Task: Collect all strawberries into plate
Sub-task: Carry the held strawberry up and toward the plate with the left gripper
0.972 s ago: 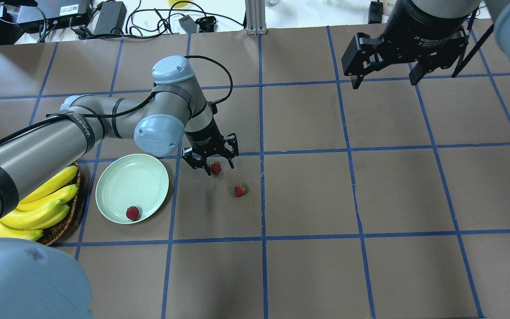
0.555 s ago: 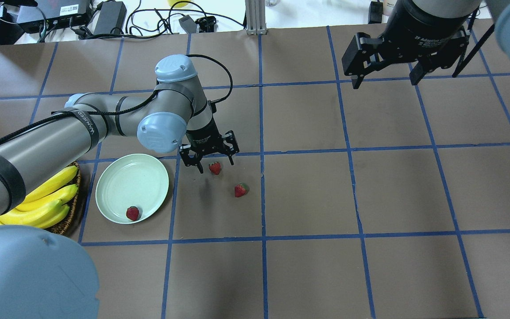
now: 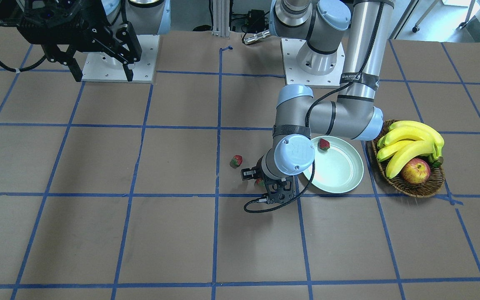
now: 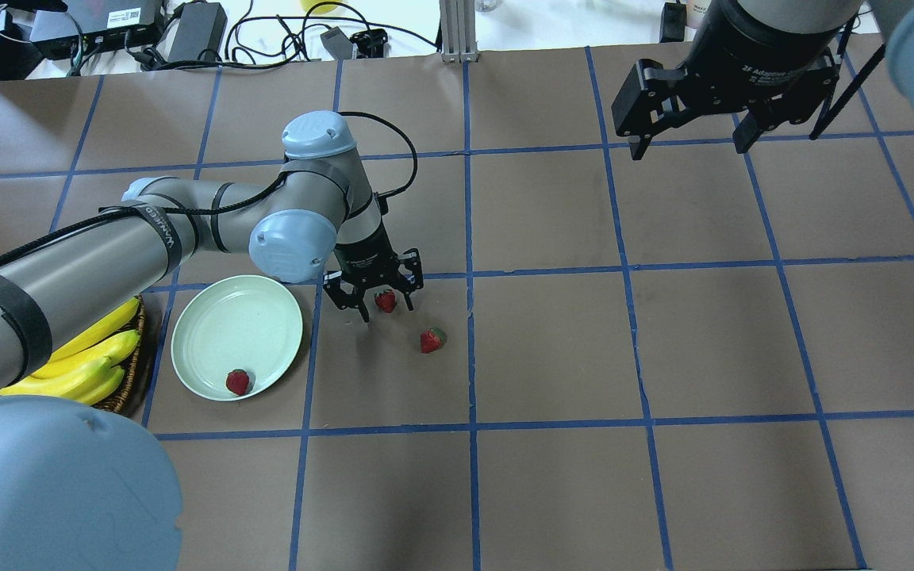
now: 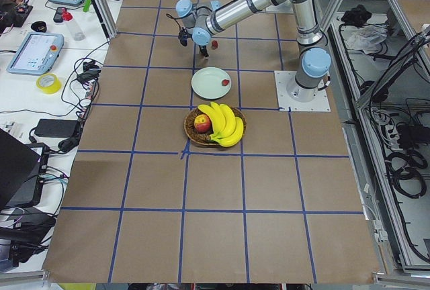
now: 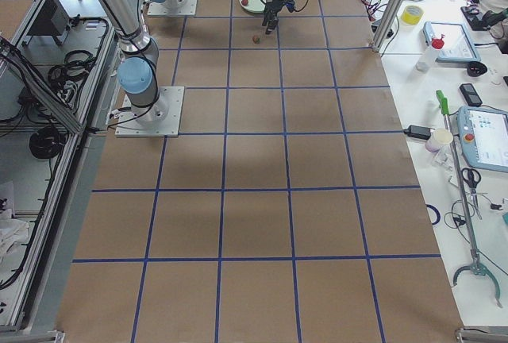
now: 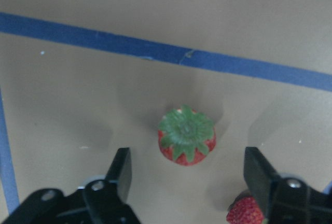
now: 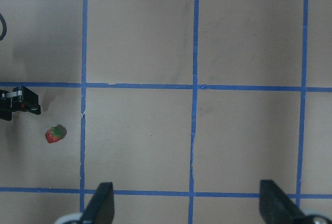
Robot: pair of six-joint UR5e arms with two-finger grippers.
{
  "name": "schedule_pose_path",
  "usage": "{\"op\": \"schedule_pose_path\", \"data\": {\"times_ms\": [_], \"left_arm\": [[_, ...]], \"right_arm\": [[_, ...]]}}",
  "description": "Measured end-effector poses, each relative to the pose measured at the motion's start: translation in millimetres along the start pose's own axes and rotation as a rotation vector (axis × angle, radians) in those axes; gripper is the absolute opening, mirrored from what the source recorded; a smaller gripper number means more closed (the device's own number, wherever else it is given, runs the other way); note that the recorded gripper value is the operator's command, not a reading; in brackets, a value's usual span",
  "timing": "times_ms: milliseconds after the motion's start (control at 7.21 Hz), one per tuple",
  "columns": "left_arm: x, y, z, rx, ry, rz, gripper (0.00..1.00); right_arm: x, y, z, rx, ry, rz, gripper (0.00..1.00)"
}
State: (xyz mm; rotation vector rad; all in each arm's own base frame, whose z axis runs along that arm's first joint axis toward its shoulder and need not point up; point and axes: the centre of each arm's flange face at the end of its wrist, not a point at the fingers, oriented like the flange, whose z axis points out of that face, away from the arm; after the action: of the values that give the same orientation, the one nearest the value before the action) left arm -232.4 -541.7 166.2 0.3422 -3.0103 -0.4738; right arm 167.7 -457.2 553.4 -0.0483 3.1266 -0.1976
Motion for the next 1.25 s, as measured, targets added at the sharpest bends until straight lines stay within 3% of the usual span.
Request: {"op": "schedule_pose_path", "data": {"times_ms": [278, 416, 555, 694, 1249], "left_arm": [[-0.1, -0.8, 2.3, -0.004, -0.002, -0.005, 0.59], [-0.1, -2.2, 4.6, -0.007, -0.004, -0.007, 0.44], [0.3, -3.7, 6.0, -0.009, -0.005, -0.008, 0.04], [1.2, -4.8, 5.2, -0.008, -0.001, -0.008, 0.00], [3.4, -4.1, -0.6, -0.002, 0.017, -0.007, 0.00]], "right_arm": [[0.1, 0.0, 0.0, 0.000, 0.001, -0.002, 1.00], [0.2, -0.1, -0.1, 0.000, 0.001, -0.002, 1.00], [0.2, -0.1, -0.2, 0.000, 0.001, -0.002, 1.00], [0.2, -0.1, -0.3, 0.001, 0.001, -0.002, 1.00], [0.8, -0.2, -0.1, 0.000, 0.002, -0.003, 1.00]]}}
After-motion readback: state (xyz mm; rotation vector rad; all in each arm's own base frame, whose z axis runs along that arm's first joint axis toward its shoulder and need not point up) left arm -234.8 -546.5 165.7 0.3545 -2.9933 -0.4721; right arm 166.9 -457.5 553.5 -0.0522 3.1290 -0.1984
